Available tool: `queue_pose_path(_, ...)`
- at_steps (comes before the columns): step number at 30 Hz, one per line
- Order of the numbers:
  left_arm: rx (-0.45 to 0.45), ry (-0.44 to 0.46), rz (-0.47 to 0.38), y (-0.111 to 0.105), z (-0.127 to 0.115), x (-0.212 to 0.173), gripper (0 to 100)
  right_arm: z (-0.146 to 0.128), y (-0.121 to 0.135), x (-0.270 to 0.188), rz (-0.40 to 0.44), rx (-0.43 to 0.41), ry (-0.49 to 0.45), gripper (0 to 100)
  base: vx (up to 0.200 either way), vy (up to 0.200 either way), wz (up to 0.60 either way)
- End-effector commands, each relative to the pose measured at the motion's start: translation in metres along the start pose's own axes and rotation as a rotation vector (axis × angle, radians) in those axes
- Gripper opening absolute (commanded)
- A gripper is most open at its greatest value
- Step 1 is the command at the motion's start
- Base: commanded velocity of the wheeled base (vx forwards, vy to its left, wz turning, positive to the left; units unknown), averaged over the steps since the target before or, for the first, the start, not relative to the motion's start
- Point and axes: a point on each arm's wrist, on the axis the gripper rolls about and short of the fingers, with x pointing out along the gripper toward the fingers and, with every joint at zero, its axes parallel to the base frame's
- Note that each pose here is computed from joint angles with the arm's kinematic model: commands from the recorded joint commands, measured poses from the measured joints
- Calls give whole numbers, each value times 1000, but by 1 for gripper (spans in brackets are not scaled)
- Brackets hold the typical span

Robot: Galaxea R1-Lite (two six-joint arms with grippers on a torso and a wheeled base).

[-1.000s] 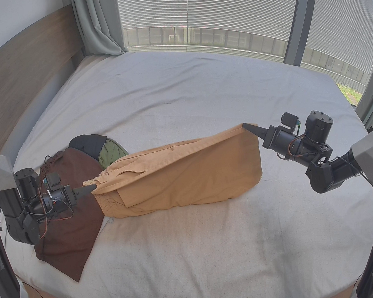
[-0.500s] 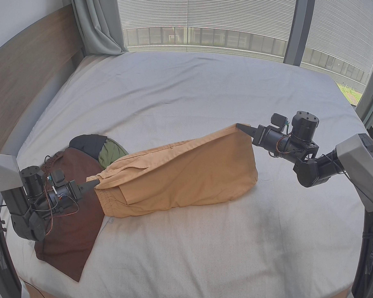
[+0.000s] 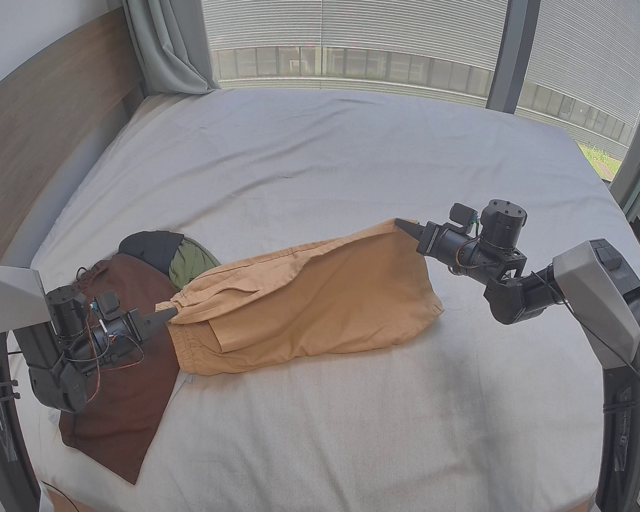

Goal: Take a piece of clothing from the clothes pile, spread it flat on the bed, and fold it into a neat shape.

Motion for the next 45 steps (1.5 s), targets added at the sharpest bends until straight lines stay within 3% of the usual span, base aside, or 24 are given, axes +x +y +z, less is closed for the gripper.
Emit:
queue_pose_path(1,-1,-1,4,5,-1,4,0,-5,-8,8,-16,-3,-14,0,0,0,0)
queue_pose_path(22,-11,-20,21,13,-1,11,0,-15,-17,17,-34,5,-7,0,0,0,0)
queue_pose_path(23,-10,-21,20,13,0,12,0,-16,-18,18,-36,6,-4,100,0,0,0)
queue_pose_path(24,-11,-21,20,13,0,12,0,-16,-18,18,-34,5,-7,100,0,0,0)
queue_pose_path(25,-11,-26,18,13,1,12,100,-15,-17,18,-33,3,-10,100,0,0,0)
queue_pose_path(33,-15,-71,34,14,11,12,100,-15,-15,16,-57,5,-16,100,0,0,0)
queue_pose_path(45,6,-83,9,-4,19,7,100,-23,18,2,-45,25,32,100,0,0,0)
